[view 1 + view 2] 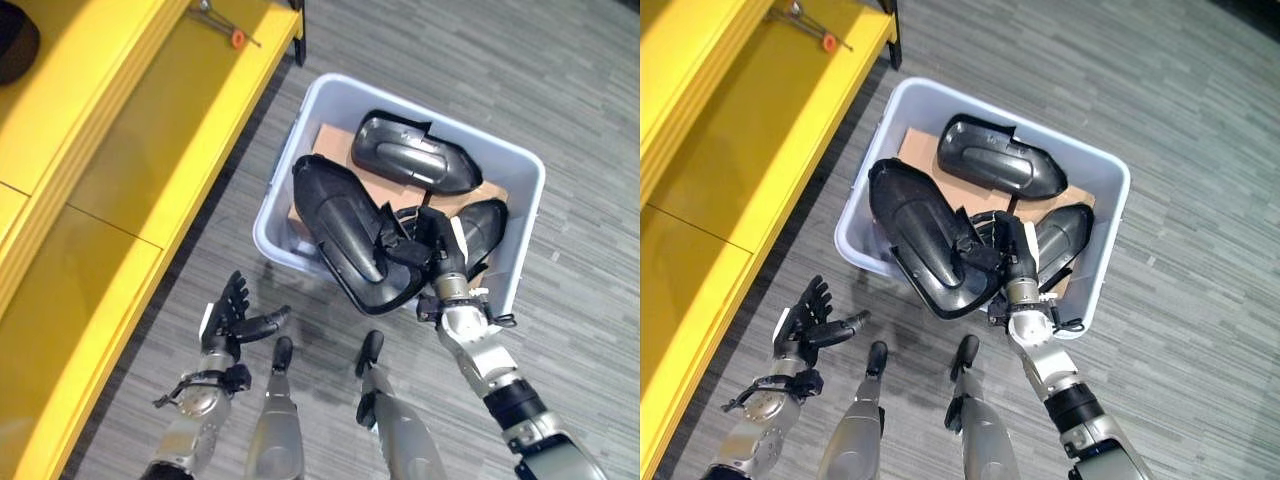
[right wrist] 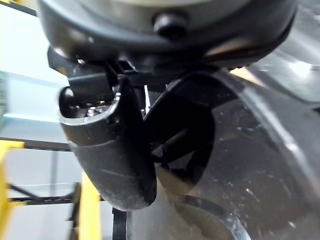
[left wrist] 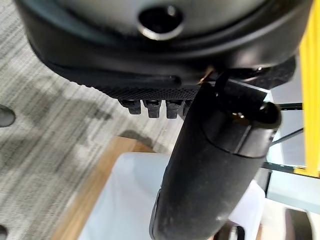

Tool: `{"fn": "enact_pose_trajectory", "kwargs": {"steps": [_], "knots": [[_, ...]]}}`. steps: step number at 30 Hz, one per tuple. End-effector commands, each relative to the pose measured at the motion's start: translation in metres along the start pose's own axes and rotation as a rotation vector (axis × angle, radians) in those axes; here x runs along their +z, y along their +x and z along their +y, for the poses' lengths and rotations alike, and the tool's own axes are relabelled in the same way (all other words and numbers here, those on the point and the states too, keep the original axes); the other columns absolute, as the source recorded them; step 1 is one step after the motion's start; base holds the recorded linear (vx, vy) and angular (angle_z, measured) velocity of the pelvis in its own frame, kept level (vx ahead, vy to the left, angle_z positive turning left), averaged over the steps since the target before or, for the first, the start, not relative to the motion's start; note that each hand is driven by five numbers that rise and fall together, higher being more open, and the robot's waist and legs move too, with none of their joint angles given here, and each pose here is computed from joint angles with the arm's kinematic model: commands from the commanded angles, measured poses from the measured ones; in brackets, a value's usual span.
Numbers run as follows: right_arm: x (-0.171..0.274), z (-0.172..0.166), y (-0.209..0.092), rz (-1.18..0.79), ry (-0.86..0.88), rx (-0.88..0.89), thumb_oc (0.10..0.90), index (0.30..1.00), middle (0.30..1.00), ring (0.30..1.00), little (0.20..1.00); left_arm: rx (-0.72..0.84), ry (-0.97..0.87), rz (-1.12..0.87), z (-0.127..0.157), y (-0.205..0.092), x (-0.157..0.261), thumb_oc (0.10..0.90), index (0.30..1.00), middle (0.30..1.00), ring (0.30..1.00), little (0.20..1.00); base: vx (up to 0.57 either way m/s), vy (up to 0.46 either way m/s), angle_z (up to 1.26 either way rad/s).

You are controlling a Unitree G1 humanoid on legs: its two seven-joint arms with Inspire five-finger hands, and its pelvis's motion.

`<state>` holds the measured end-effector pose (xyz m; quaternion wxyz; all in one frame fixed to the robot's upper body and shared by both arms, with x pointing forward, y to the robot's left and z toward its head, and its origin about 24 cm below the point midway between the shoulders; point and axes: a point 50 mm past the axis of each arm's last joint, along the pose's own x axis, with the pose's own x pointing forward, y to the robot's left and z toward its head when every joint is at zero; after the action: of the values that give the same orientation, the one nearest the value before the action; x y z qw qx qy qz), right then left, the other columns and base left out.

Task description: Move parts from the plastic box to the shelf.

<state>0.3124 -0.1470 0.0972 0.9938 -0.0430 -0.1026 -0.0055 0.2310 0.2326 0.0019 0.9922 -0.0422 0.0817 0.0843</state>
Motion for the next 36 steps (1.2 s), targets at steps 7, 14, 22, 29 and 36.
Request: {"fn": "enact_pose_trajectory", "kwargs": {"steps": [7, 14, 22, 29, 36], "knots": [[0.02, -0.01, -0.004, -0.135, 0.1, 0.02, 0.4, 0.3, 0.3, 0.3, 0.3, -0.06, 0.091, -0.045, 0.013, -0.014, 0.007, 0.9, 1.0, 1.0, 1.0, 1.0, 0.01, -0.029, 0.0], [0.021, -0.001, -0.004, -0.133, 0.128, 0.066, 0.4, 0.3, 0.3, 0.3, 0.3, -0.036, 0.057, 0.002, 0.016, -0.022, -0.006, 0.9, 1.0, 1.0, 1.0, 1.0, -0.01, -0.081, -0.03], [0.032, 0.006, 0.002, -0.176, 0.103, 0.097, 0.4, 0.3, 0.3, 0.3, 0.3, -0.006, 0.006, 0.029, 0.009, -0.022, -0.016, 0.9, 1.0, 1.0, 1.0, 1.0, -0.07, -0.129, 0.06], [0.018, -0.029, -0.014, -0.132, 0.04, -0.022, 0.4, 0.3, 0.3, 0.3, 0.3, -0.013, -0.026, 0.04, -0.004, -0.016, -0.022, 0.9, 1.0, 1.0, 1.0, 1.0, -0.05, 0.027, 1.25], [0.008, -0.041, -0.033, -0.09, 0.072, -0.074, 0.4, 0.3, 0.3, 0.3, 0.3, -0.025, -0.047, 0.029, -0.015, -0.009, -0.02, 0.9, 1.0, 1.0, 1.0, 1.0, 0.03, 0.195, 0.8]]}}
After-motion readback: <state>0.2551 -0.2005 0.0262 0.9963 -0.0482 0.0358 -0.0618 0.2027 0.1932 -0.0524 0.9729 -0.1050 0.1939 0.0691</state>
